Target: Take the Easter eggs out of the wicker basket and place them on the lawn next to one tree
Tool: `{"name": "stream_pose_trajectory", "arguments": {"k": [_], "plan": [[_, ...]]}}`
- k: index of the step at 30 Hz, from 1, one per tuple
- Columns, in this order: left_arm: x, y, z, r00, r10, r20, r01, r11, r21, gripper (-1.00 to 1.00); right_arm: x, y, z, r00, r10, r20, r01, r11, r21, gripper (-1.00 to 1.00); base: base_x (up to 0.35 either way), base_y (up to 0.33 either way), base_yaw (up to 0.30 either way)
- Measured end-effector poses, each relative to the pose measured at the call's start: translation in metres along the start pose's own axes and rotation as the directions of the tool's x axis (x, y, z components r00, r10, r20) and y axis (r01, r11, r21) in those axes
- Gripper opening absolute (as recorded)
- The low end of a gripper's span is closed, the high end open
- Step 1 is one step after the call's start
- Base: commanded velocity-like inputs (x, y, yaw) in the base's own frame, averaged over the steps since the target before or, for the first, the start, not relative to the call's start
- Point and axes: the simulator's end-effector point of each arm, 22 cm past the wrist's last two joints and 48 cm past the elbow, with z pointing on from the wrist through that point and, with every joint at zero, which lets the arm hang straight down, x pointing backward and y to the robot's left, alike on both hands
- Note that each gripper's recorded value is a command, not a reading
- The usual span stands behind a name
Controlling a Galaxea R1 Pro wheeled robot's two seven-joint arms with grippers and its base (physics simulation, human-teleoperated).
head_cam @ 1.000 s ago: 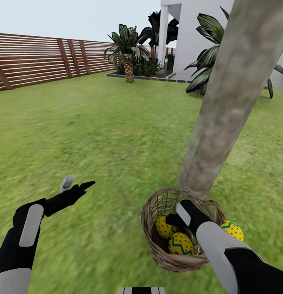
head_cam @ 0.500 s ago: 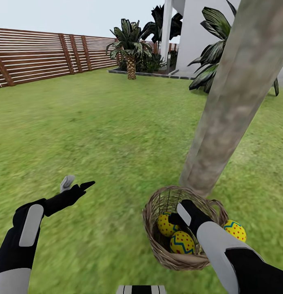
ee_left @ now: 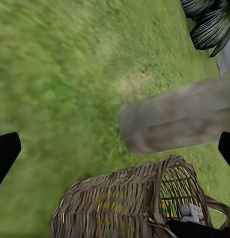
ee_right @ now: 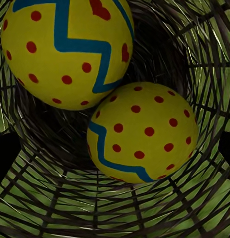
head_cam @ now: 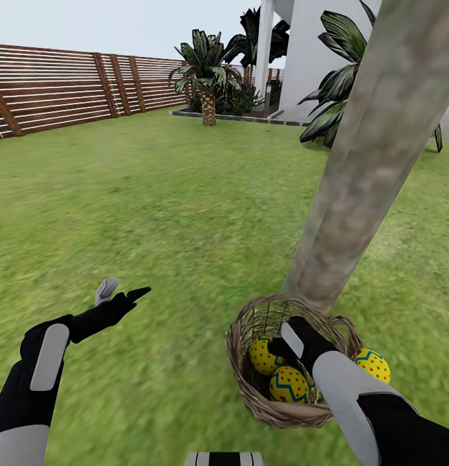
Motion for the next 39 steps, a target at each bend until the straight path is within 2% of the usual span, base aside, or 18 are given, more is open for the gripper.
{"name": "stream_pose_trajectory", "arguments": {"k": [11,39], "plan": [[0.0,0.0,0.0,1.0,0.0,0.0,0.0,1.0,0.0,1.0,-0.002,-0.019,0.002,1.0,0.021,-0.002,-0.021,1.0,0.016,1.0,0.0,0.0,0.0],[0.01,0.016,0.008,1.0,-0.018,-0.022,0.017,1.0,-0.022,1.0,0.009,-0.039,0.021,0.998,0.036,-0.042,-0.034,0.999,0.04,1.0,0.0,0.0,0.0]]}}
